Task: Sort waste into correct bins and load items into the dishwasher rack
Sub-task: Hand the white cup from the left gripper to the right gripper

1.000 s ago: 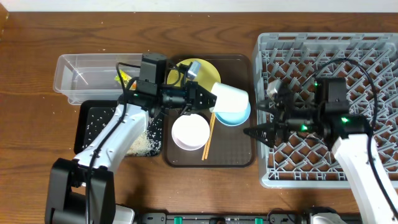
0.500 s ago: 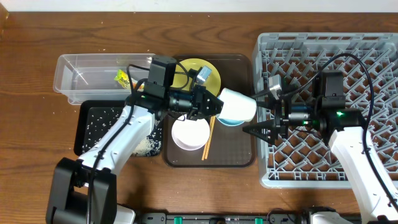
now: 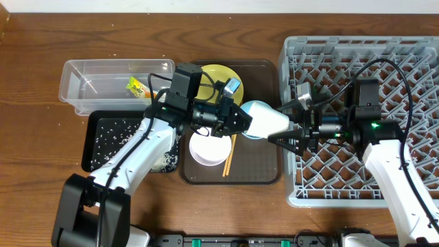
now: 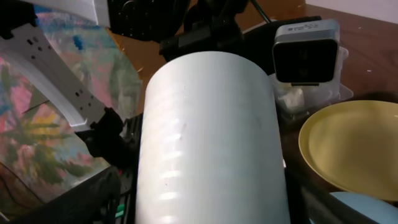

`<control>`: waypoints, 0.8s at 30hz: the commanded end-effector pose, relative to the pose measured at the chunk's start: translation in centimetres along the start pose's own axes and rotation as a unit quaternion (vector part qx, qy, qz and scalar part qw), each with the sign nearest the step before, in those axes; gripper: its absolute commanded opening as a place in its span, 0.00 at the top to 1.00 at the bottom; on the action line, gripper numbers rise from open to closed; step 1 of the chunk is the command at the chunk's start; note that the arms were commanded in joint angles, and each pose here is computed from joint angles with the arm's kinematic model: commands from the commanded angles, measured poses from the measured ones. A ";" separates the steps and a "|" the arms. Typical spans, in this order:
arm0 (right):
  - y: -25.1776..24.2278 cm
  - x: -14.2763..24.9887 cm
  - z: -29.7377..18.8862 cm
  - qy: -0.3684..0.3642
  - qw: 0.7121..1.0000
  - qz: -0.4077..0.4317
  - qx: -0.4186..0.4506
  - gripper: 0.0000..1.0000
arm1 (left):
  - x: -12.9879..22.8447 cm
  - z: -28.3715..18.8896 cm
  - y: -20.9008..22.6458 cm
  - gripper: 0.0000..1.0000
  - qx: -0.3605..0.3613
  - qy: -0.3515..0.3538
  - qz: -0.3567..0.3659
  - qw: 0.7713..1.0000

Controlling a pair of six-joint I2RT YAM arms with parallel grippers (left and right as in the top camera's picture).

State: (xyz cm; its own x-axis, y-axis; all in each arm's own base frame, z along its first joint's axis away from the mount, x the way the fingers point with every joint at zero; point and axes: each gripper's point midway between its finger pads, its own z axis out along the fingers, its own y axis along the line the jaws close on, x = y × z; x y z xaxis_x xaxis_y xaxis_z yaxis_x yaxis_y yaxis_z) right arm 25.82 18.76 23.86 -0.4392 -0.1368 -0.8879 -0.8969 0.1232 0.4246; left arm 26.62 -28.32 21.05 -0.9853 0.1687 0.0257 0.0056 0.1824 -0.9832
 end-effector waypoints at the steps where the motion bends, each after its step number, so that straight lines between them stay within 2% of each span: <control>1: 0.5 -0.8 -0.3 -0.013 1.000 -0.009 -0.014 0.25 | -0.2 -0.1 -0.4 0.94 0.002 -0.003 -0.003 1.000; 4: 0.5 -0.8 -0.3 -0.013 1.000 -0.009 -0.014 0.29 | -0.3 -0.1 -0.5 0.94 0.003 -0.003 -0.008 1.000; 14: 0.4 -0.7 -0.2 -0.012 1.000 -0.009 -0.013 0.32 | -0.9 -0.1 -1.4 0.94 0.013 -0.010 -0.001 1.000; 24: 0.4 -0.9 -0.3 -0.013 1.000 -0.017 -0.012 0.31 | -0.8 0.0 -1.4 0.94 0.013 -0.009 0.000 1.000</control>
State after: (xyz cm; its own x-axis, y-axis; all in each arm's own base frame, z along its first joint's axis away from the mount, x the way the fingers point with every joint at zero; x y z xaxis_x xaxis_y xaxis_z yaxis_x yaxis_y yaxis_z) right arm 26.05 18.71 23.74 -0.4291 -0.1429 -0.8919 -0.9012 0.1347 0.4120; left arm 27.01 -28.62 22.22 -0.9848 0.1698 0.0373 -0.0114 0.1510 -0.9885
